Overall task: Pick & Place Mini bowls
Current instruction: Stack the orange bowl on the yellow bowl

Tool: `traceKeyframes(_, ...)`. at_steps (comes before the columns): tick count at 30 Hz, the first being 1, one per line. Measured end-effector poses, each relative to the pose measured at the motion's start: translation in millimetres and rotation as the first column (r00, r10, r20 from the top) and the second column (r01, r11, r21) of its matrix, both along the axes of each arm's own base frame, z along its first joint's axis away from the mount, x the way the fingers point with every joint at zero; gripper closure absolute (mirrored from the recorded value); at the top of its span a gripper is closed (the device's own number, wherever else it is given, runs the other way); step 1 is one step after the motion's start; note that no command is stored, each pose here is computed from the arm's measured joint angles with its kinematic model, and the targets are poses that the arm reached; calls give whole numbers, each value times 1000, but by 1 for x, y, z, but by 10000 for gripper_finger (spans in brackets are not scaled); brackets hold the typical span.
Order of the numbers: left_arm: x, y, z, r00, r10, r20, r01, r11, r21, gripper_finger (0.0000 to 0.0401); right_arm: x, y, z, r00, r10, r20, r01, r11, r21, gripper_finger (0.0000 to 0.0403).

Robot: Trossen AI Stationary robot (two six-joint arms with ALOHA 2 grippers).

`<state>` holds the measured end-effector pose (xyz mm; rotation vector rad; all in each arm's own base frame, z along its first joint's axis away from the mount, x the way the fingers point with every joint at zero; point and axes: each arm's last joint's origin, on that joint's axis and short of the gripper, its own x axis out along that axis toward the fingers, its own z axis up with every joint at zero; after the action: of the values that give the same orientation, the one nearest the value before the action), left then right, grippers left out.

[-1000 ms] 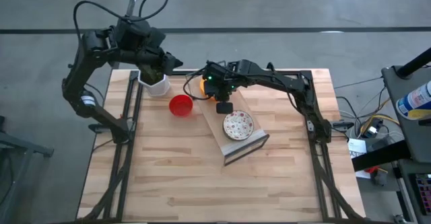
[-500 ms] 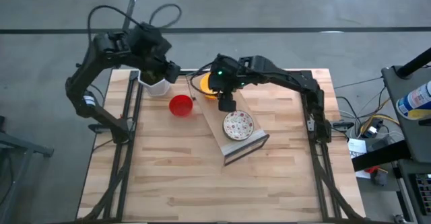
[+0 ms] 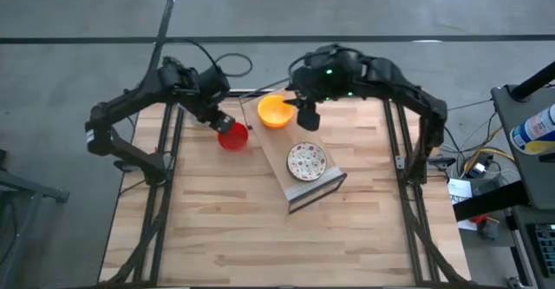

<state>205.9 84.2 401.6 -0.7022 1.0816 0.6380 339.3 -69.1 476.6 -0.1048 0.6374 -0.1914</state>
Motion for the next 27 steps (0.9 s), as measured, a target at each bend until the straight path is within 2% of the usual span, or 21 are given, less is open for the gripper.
traceKeyframes(3,-1,0,-23,999,-5,-42,4,1000,-14,291,-8,2,12,998,-3,66,3,1000,-11,246)
traceKeyframes(7,4,1,-59,994,-73,-77,73,997,-6,291,-15,3,21,993,-8,117,10,1000,-12,246)
traceKeyframes(14,5,-3,-110,957,-265,-116,266,964,-9,291,-18,3,24,991,-25,133,24,1000,9,254)
traceKeyframes(22,9,-2,-147,910,-398,-121,402,915,14,291,-15,3,21,992,-27,125,25,1000,14,264)
traceKeyframes(27,14,0,-157,903,-421,-79,426,902,62,291,-14,3,21,991,-31,127,29,999,20,266)
